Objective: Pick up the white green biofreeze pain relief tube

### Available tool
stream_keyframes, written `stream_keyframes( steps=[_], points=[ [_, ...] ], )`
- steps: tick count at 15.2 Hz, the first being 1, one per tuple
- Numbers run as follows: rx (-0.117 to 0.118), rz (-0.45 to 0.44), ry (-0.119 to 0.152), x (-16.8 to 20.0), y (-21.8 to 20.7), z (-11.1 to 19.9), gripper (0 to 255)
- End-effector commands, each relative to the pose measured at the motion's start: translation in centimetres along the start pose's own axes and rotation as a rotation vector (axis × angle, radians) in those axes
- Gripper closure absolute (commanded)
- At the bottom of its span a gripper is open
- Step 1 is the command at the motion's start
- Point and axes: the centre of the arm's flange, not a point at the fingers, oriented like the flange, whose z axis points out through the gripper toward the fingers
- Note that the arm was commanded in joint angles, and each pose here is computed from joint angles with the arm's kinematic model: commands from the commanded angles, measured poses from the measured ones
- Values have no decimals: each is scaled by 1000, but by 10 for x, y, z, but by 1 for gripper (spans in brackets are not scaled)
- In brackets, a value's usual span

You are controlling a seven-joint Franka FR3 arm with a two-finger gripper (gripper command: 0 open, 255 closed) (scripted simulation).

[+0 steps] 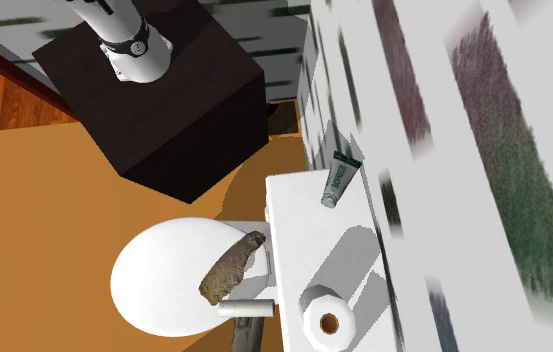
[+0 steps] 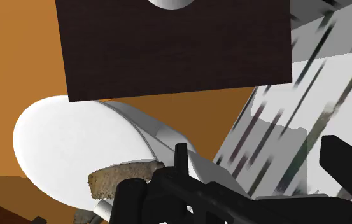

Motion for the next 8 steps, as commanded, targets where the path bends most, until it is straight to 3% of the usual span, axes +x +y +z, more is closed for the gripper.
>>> stream_keyframes(
  steps=[1,8],
  points=[
    [0,0,0,0,0,0,0],
    [-27,177,74,35,-61,58,0]
  ],
)
